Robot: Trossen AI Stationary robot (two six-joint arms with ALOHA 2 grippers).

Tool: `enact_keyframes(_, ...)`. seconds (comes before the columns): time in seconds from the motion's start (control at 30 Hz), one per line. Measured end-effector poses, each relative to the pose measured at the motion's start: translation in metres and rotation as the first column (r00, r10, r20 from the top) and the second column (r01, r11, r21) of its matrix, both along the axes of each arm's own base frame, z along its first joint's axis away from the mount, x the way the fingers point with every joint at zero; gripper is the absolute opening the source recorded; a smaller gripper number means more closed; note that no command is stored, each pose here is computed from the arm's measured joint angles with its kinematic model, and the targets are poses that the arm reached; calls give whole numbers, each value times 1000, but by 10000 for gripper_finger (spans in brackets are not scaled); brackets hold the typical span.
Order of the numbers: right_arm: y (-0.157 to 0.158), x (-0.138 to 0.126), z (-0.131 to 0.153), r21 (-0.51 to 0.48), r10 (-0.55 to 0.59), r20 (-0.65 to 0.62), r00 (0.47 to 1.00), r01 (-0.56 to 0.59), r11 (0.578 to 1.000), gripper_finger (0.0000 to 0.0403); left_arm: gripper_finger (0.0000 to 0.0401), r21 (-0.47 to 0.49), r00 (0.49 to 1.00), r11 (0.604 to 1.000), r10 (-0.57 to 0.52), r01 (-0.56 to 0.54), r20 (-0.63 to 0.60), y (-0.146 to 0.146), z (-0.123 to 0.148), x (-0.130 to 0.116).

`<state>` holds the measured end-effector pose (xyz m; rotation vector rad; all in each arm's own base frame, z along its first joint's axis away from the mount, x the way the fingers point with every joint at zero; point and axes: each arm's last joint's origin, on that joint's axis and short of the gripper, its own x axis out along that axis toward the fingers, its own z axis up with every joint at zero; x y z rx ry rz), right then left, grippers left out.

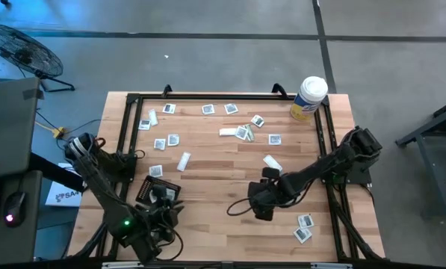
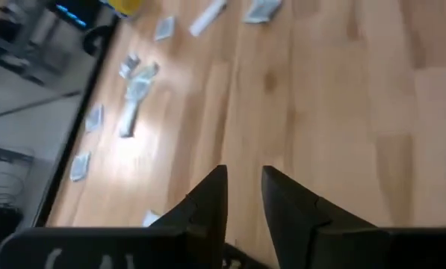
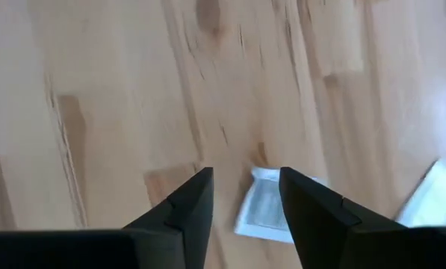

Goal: Pick & Place First Aid Supplies
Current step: Put the towelette pack into the top black bin

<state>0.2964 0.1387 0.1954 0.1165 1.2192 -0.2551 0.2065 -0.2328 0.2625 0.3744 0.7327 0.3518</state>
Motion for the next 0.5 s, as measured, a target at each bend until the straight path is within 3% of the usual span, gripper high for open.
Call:
enact_keyframes(0.2, -3, 6, -26, 9, -205, -74, 976, 206, 979, 129, 81, 82, 994, 993, 75, -82, 79, 18, -13, 14)
enact_keyframes(0.5, -9, 6, -35, -10, -217, -140, 966, 218, 976, 104, 81, 48, 975, 976, 210, -213, 73, 49, -21, 42)
